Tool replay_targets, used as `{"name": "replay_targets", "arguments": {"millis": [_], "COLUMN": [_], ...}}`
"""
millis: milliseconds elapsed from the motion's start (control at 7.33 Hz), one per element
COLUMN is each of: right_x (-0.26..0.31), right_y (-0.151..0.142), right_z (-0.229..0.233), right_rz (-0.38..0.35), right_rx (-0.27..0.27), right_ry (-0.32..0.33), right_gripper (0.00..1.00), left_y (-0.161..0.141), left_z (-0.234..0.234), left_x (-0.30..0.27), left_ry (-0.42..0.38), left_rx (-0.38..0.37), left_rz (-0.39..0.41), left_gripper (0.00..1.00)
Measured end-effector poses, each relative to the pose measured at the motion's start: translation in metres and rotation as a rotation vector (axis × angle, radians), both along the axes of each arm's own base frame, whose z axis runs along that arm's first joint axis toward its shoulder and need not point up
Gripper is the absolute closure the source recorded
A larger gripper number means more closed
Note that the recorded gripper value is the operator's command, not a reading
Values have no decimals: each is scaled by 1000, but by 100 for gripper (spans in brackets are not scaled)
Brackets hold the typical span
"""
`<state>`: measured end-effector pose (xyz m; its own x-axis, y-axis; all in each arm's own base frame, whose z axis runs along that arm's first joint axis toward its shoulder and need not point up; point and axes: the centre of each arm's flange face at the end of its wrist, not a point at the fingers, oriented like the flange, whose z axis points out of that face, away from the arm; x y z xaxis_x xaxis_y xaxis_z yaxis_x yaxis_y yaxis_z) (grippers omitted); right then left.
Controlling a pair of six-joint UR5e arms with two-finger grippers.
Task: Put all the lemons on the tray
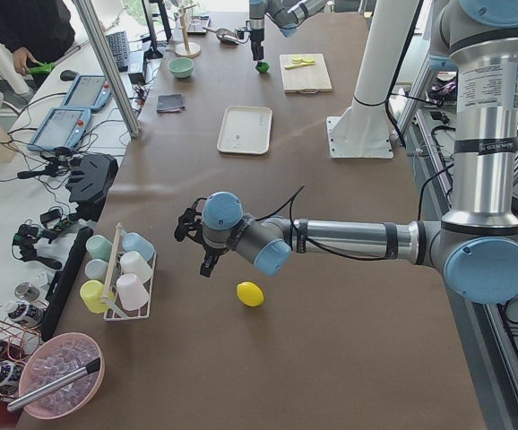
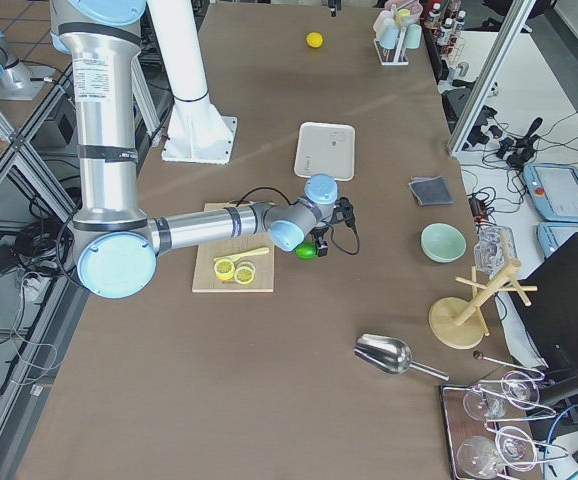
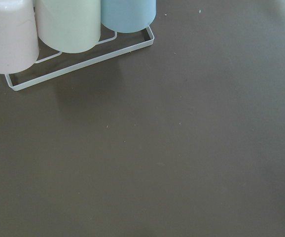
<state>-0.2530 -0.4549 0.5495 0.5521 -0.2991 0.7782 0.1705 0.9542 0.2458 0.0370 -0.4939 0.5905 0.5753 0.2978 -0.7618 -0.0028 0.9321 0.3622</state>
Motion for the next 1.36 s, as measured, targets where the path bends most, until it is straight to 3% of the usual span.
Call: {"name": "replay_targets", "arguments": {"millis": [545, 682, 818, 955, 1364], "right_x": [8, 8, 9, 8, 7], "right_y": [17, 18, 18, 18, 17], "right_z": [24, 25, 25, 25, 13], "right_rz": [2, 3, 4, 4, 6], "right_rx": [-45, -48, -49, -47, -32], "right_ry": [31, 33, 33, 31, 17], "right_gripper": [0, 19, 89, 100, 100], "left_y": [-1, -1, -1, 0, 1], "left_z": [12, 19, 23, 26, 32], "left_x": [5, 6, 6, 6, 6], "left_ry": [-8, -20, -28, -33, -38], "left_rx": [14, 30, 40, 44, 46], "left_rz": [37, 55, 66, 71, 80], "left_gripper": [2, 2, 2, 2, 2]}}
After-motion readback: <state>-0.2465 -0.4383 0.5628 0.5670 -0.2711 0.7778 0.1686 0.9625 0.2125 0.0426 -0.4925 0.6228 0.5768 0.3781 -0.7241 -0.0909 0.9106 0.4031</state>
